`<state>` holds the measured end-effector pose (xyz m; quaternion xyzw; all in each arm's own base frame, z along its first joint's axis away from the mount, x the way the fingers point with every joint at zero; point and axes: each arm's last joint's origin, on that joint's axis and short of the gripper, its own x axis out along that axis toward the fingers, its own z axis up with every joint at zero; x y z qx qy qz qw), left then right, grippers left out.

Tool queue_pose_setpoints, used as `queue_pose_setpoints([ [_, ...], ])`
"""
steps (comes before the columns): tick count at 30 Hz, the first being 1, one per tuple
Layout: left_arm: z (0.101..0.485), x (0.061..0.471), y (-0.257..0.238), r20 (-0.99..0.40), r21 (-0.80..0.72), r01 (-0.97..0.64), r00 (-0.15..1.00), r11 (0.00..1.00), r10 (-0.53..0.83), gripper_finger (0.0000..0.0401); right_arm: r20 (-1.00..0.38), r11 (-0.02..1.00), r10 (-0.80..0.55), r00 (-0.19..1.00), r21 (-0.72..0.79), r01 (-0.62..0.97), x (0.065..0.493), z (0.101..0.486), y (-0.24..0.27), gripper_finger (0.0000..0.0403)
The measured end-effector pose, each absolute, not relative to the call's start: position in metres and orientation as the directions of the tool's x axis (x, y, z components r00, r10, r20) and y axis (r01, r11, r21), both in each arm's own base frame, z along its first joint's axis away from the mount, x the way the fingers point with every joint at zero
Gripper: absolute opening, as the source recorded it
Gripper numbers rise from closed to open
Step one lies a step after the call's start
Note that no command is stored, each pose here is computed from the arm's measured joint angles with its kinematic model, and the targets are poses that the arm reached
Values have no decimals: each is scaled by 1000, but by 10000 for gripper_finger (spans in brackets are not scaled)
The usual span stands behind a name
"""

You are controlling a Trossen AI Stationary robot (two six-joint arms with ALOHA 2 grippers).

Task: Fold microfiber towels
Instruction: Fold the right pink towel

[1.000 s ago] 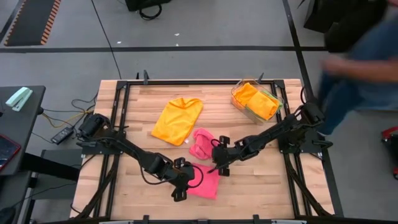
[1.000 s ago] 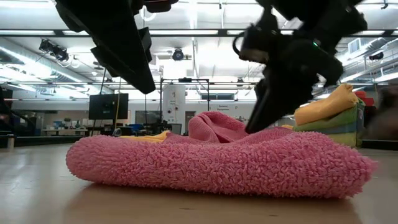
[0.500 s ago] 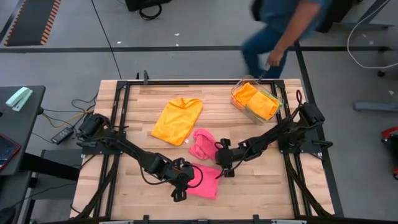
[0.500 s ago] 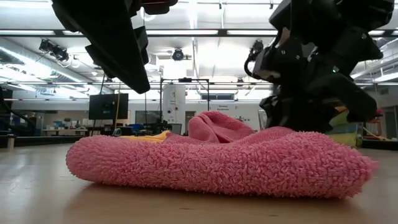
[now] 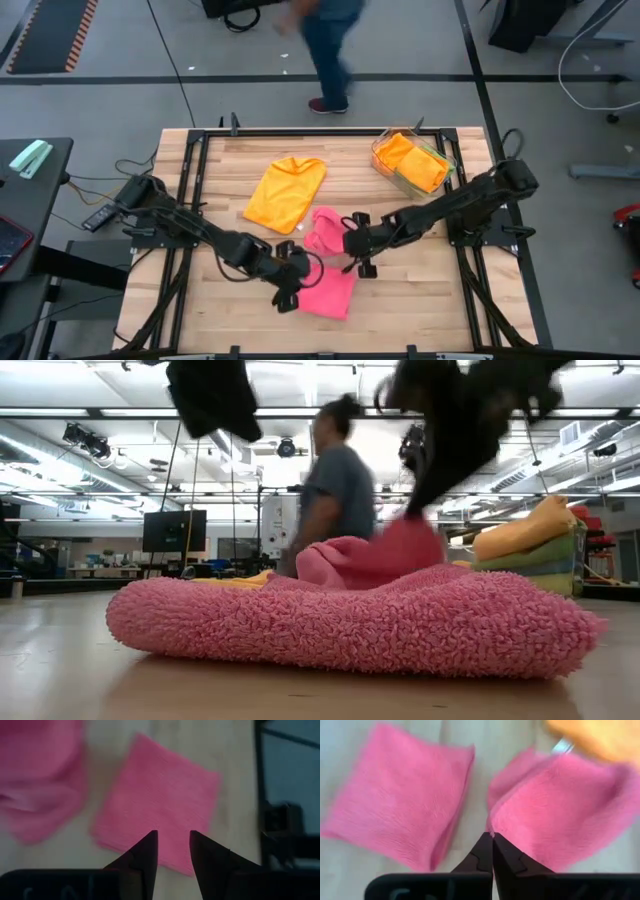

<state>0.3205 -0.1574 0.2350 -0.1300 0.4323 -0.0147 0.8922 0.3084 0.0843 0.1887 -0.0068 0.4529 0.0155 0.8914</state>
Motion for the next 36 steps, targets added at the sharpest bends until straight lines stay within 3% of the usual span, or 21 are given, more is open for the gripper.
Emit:
queue_pose_setpoints([
  [6,271,315,-124,-675,-165,-222,736,961,54,151,-756,999,26,654,34,0,299,282,67,3],
  [12,295,318,-89,-571,-109,-290,801,951,179,205,-718,999,6,697,42,35,289,347,50,3],
  [22,309,346,-55,-369,-122,-314,895,942,251,253,-728,991,-13,686,80,104,288,385,42,2],
  [36,311,355,-45,-309,-85,-307,913,948,268,216,-695,961,-27,719,180,210,288,397,37,2],
])
